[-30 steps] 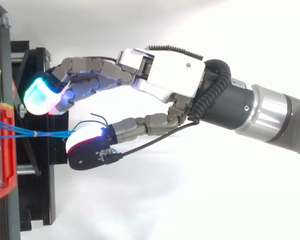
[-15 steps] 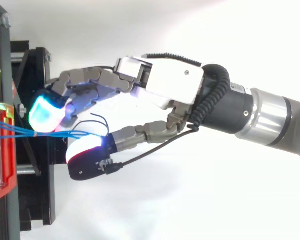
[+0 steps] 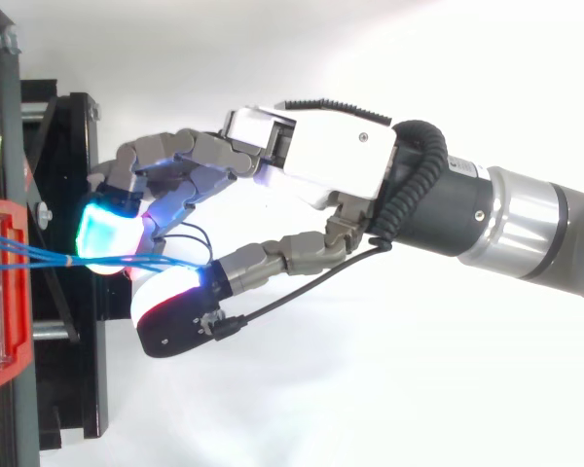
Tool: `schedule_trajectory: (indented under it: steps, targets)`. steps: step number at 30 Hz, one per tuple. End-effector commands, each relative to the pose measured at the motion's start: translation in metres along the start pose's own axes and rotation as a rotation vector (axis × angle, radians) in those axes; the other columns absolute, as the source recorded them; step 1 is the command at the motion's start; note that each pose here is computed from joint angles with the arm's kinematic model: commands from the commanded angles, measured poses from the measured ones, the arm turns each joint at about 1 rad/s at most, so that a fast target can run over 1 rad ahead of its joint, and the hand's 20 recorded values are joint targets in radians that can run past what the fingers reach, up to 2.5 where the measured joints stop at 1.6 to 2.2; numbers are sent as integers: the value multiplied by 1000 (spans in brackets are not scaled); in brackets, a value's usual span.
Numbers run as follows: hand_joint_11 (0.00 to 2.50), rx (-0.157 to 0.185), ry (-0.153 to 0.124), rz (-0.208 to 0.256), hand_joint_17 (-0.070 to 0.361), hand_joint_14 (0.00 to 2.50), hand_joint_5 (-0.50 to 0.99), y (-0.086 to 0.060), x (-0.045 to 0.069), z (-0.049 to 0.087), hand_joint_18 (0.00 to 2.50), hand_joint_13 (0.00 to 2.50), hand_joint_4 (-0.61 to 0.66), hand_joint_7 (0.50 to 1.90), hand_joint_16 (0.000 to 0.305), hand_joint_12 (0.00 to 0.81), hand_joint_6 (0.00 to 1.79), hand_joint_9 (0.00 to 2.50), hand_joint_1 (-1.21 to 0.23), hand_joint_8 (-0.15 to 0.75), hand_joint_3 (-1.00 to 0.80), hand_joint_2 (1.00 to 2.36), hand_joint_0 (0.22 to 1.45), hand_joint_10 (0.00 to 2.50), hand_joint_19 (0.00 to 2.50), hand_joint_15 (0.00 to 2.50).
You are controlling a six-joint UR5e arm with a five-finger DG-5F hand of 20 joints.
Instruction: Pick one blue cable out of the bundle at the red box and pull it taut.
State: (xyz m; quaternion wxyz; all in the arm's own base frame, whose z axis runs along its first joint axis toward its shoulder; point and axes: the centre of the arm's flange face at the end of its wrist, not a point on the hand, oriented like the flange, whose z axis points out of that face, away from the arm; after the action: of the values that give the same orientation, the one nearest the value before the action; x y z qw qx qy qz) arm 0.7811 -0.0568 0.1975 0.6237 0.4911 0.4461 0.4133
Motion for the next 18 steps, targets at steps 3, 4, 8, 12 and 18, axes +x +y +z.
schedule_trajectory:
  steps: [3, 4, 8, 12, 18]
  targets:
    - [593, -16, -3, 9, 132, 6, -120, 8, -2, 6, 481, 419, 224, 1166, 59, 419, 810, 780, -746, 376, -500, 1000, 584, 16, 318, 184]
    - [605, -19, -4, 10, 132, 7, -118, 10, -3, 7, 491, 428, 221, 1152, 59, 420, 801, 783, -747, 375, -500, 1000, 580, 15, 323, 189]
    - [580, -7, 0, 1, 130, 6, -105, 18, -5, 12, 503, 449, 205, 1139, 58, 416, 760, 794, -750, 369, -459, 1003, 596, 13, 331, 199]
    - [574, -5, 2, -4, 130, 6, -134, 22, -4, 14, 512, 439, 172, 1161, 58, 416, 797, 747, -764, 366, -297, 1015, 602, 13, 317, 200]
    - [629, -10, 5, -34, 132, 6, -168, 24, 4, 13, 518, 428, 201, 1189, 58, 420, 848, 717, -769, 374, -145, 1022, 589, 13, 317, 205]
